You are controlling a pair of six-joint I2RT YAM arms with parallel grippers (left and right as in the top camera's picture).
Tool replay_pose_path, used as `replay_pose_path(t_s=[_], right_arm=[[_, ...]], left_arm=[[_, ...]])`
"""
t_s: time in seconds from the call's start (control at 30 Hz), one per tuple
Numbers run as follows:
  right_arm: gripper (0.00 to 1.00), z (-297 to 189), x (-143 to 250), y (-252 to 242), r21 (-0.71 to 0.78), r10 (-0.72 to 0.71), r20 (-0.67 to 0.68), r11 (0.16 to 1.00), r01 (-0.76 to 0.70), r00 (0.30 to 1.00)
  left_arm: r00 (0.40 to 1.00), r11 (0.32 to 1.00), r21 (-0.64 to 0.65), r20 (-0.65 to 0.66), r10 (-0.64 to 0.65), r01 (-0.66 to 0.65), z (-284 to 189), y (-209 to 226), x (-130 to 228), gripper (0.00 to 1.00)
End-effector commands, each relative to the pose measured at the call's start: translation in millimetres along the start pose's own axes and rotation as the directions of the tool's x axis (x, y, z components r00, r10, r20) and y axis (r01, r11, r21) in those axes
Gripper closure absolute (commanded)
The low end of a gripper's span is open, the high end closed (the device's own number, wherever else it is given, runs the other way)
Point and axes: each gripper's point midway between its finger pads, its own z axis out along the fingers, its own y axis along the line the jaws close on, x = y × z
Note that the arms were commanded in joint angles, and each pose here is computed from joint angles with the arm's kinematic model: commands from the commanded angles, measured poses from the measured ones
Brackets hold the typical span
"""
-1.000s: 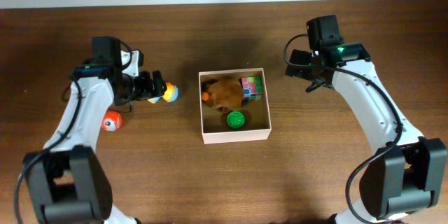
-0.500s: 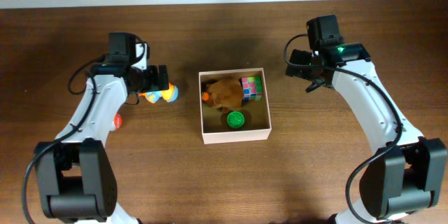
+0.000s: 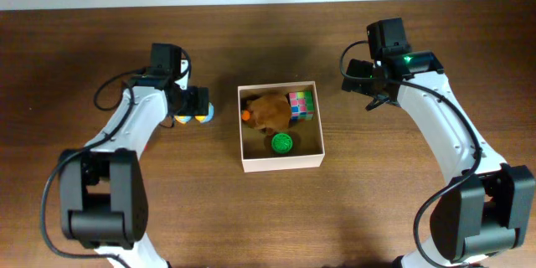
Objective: Pack container
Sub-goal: 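Move the left gripper over the orange-and-blue duck and grasp it, then lift the duck and carry it into the box with the left gripper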
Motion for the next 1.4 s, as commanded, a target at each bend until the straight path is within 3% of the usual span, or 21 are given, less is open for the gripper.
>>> replay_pose_path(t_s=[0.0, 0.77, 0.83, 0.87, 0.93, 0.97, 1.1, 1.23, 1.37], right_arm=[[0.01, -3.6, -8.8, -2.1, 0.008, 0.017, 0.024, 1.000, -0.017, 1.000], [0.01, -3.6, -8.8, -2.1, 0.008, 0.017, 0.024, 1.000, -0.017, 1.000], [0.01, -3.6, -8.8, -2.1, 0.008, 0.017, 0.024, 1.000, -0.017, 1.000], [0.01, -3.6, -8.8, -2.1, 0.008, 0.017, 0.024, 1.000, -0.017, 1.000], [0.01, -3.6, -8.8, -2.1, 0.008, 0.017, 0.024, 1.000, -0.017, 1.000], [0.01, -3.6, -8.8, -2.1, 0.008, 0.017, 0.024, 1.000, -0.017, 1.000], [0.01, -3.6, -8.8, -2.1, 0.008, 0.017, 0.024, 1.000, -0.017, 1.000], [0.01, -3.6, -8.8, -2.1, 0.008, 0.017, 0.024, 1.000, -0.017, 1.000], [0.01, -3.6, -8.8, -2.1, 0.008, 0.017, 0.024, 1.000, -0.017, 1.000]], left_arm=[[1.000, 1.000, -0.013, 0.002, 0.016, -0.016, 2.8, 2.9, -3.4, 0.01], [0.995, 0.999, 0.052, -0.099, 0.020, -0.015, 40.4, -10.6, 20.4, 0.01], [0.995, 0.998, 0.064, -0.096, 0.020, -0.014, 40.3, -12.7, 19.8, 0.08], [0.995, 0.998, 0.068, -0.095, 0.019, -0.013, 40.3, -13.4, 19.5, 0.20], [0.996, 0.997, 0.074, -0.091, 0.015, -0.008, 40.3, -14.6, 18.4, 0.58], [0.996, 0.997, 0.074, -0.090, 0.012, -0.005, 40.4, -14.6, 18.1, 0.63], [0.996, 0.997, 0.074, -0.089, 0.011, -0.005, 40.4, -14.6, 17.9, 0.76], [0.996, 0.997, 0.081, -0.088, -0.011, 0.019, 39.3, -16.2, 16.2, 0.78], [0.996, 0.992, 0.122, -0.085, -0.011, 0.021, 28.6, -23.2, 5.1, 0.88]])
